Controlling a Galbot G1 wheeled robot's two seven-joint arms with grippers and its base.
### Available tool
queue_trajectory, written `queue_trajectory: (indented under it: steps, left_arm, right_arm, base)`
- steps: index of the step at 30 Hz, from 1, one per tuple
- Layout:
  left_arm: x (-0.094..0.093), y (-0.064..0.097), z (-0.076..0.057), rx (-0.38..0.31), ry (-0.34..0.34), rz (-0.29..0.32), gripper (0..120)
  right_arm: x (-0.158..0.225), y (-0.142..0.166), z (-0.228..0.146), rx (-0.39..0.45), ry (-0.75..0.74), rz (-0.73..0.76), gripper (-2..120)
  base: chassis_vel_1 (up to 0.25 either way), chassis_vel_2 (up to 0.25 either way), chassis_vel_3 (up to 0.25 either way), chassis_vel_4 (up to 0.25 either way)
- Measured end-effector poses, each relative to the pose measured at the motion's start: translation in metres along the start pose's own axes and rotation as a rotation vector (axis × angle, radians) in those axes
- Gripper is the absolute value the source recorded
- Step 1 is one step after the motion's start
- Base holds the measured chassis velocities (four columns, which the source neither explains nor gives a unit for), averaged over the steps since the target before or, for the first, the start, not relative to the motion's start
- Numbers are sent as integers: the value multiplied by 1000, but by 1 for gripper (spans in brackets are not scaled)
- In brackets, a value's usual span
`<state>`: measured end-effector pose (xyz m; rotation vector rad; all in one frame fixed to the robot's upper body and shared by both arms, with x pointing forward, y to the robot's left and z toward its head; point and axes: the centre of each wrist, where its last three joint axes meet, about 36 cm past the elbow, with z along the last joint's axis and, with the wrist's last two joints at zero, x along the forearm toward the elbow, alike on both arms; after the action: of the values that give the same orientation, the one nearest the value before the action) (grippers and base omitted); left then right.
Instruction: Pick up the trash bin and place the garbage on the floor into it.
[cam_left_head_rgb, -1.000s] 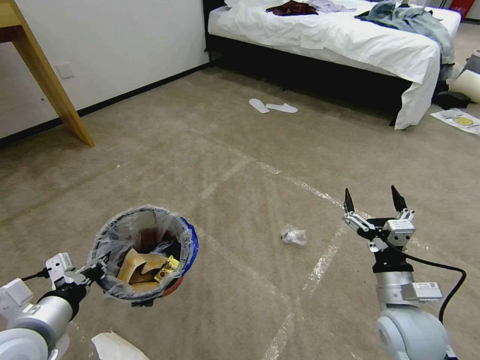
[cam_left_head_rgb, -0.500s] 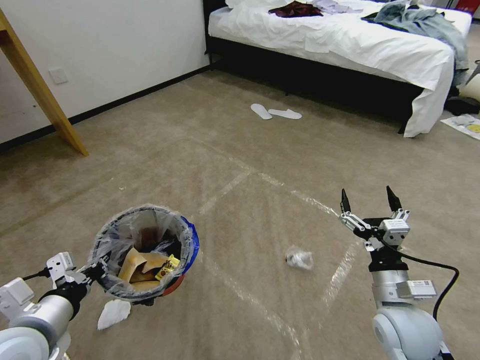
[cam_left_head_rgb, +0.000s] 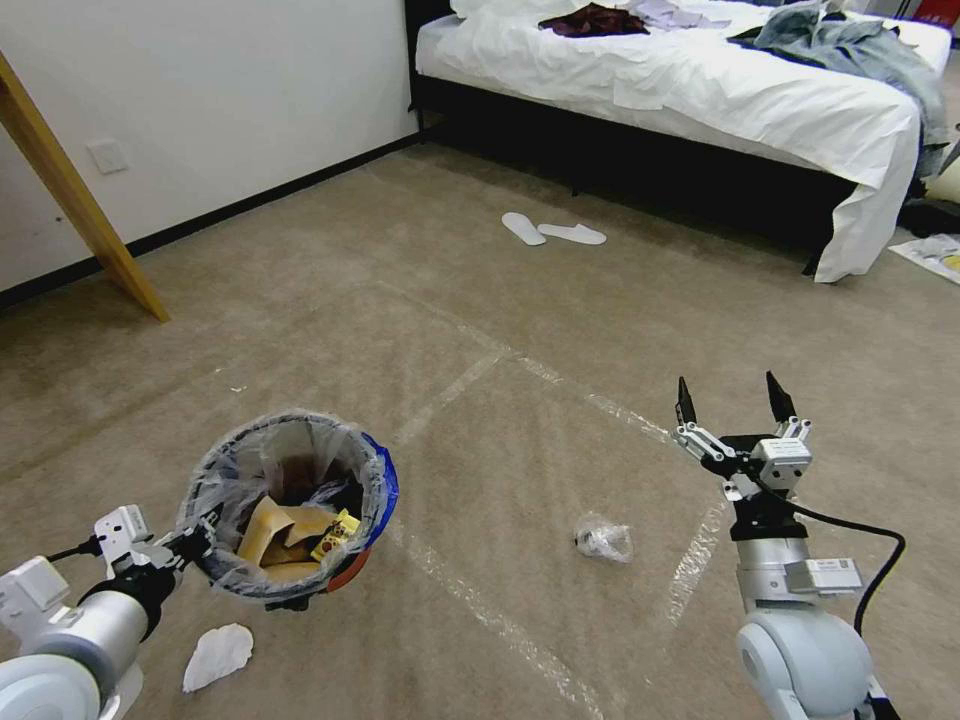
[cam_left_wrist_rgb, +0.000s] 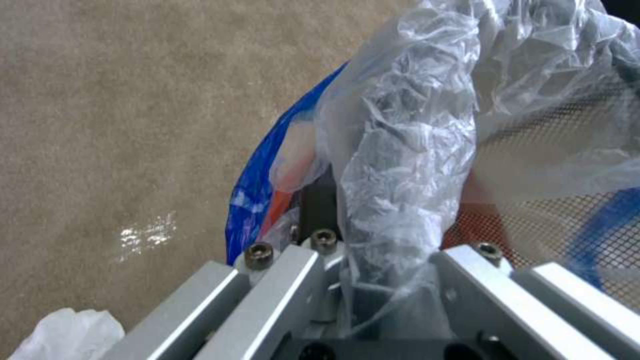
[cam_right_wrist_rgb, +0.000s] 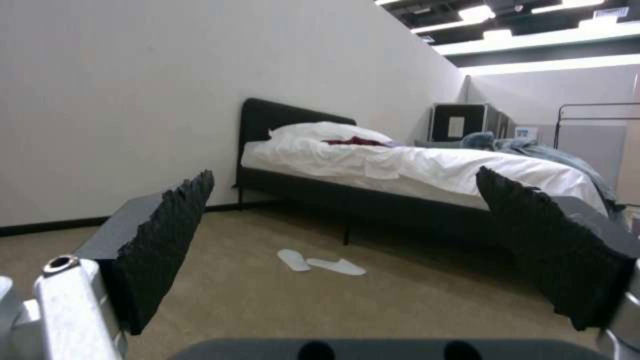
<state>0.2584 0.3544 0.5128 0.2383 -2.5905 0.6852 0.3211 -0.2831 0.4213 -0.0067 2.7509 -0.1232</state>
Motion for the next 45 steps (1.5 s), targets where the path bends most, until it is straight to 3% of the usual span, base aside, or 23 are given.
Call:
queue_trajectory:
  steps: [30,32,35,37,38,39,40,43,45]
  left_arm:
    - [0,1,-1,6,-3,0,1]
    - [0,0,-1,6,-4,1,1]
    - [0,0,-1,6,-4,1,1]
    - [0,0,-1,6,-4,0,1]
    - [0,0,-1,6,-4,0,1]
    - [0,1,0,6,-3,-2,1]
    - [0,1,0,6,-3,-2,1]
    - [-1,3,0,4,-2,-6,1]
    - [-2,3,-1,5,-2,-6,1]
  right_arm:
    - [-5,0,6,-31,32,29,100]
    - [-8,5,6,-116,197,141,100]
    - [-8,8,4,-152,302,197,100]
    - [-11,14,6,-215,647,333,100]
    - [-11,14,6,-215,647,333,100]
    - [-12,16,14,-268,870,388,100]
    - [-12,16,14,-268,870,388,100]
    - [-16,19,31,-324,1131,426,100]
    - [-16,21,40,-325,1181,428,100]
  base:
    - [-24,25,25,-25]
    - [0,0,0,0]
    - [0,0,0,0]
    - [0,0,0,0]
    - [0,0,0,0]
    - [0,0,0,0]
    - [0,0,0,0]
    - [0,0,0,0]
    - [0,0,0,0]
